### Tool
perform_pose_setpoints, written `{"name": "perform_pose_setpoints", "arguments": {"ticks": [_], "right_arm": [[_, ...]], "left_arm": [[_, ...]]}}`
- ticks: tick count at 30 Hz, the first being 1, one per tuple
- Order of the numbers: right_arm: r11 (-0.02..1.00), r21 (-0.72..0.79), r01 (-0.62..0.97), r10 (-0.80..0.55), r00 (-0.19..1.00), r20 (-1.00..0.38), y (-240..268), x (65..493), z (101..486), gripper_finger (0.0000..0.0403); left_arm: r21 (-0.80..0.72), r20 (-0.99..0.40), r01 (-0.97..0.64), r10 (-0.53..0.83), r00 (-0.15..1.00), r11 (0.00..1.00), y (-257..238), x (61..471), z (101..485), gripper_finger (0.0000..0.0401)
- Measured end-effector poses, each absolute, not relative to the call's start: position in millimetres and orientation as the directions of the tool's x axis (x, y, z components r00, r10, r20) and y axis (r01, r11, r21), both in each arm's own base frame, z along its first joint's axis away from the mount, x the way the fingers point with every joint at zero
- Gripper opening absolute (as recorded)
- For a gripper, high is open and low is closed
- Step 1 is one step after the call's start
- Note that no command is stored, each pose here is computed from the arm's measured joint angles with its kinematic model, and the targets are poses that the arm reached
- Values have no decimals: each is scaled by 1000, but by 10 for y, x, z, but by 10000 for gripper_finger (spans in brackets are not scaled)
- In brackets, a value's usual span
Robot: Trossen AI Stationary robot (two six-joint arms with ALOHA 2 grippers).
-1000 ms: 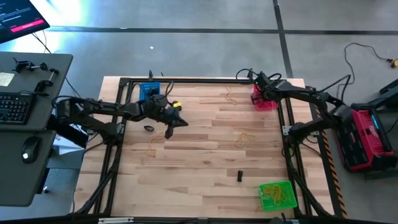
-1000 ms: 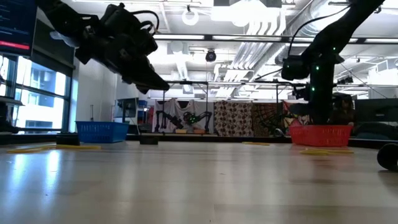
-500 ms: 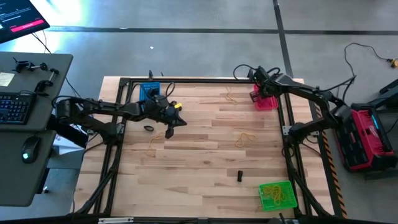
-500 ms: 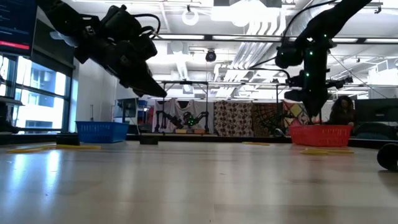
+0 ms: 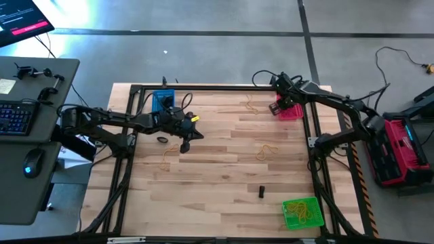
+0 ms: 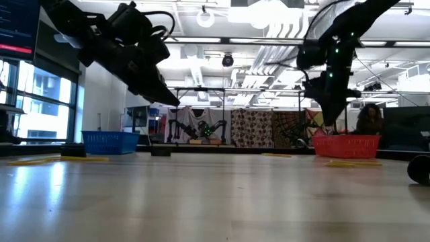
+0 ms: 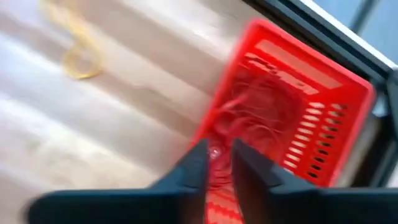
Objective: Sort rubber bands into baskets
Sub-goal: Put the black rubber band into the blue bin
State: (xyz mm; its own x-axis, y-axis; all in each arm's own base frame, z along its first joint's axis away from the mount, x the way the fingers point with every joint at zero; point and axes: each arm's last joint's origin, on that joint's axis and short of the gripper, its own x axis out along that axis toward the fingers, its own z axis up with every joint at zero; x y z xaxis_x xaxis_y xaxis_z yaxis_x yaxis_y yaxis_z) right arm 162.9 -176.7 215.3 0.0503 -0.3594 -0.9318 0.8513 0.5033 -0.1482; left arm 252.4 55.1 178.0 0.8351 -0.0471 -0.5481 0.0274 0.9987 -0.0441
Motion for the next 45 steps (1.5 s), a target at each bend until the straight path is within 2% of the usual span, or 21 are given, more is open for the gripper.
{"name": "perform_pose_setpoints", "arguments": {"ticks": [1,3,6,9,12,16,25,33,45], "right_arm": [[528,-140,838,-362,72,-930,-1724,1656,2180,32],[564,-133,815,-376,110,-920,-1622,1710,2243,11],[606,-99,790,-387,184,-903,-1430,1787,2355,31],[638,-67,767,-394,252,-884,-1230,1850,2453,46],[656,-38,754,-409,312,-857,-1061,1909,2532,46],[680,-29,733,-440,377,-815,-878,2015,2588,40],[810,-1,586,-415,572,-707,-466,2283,2684,34],[877,4,480,-388,714,-583,-147,2413,2568,34],[909,38,415,-351,812,-466,178,2377,2224,34]], "left_arm": [[-44,-548,32,-51,835,999,541,2526,1779,0],[-44,-548,40,-57,834,998,521,2530,1779,0],[-23,-555,9,-20,832,1000,510,2533,1776,0],[45,-596,-112,117,795,993,525,2516,1749,7],[151,-654,-194,245,716,969,551,2479,1715,28],[225,-697,-233,323,640,946,606,2446,1718,68],[206,-788,-158,259,558,966,894,2501,1826,138],[251,-841,-100,268,469,963,1143,2627,1712,153],[228,-899,-118,255,355,966,1560,2695,1606,187]]}}
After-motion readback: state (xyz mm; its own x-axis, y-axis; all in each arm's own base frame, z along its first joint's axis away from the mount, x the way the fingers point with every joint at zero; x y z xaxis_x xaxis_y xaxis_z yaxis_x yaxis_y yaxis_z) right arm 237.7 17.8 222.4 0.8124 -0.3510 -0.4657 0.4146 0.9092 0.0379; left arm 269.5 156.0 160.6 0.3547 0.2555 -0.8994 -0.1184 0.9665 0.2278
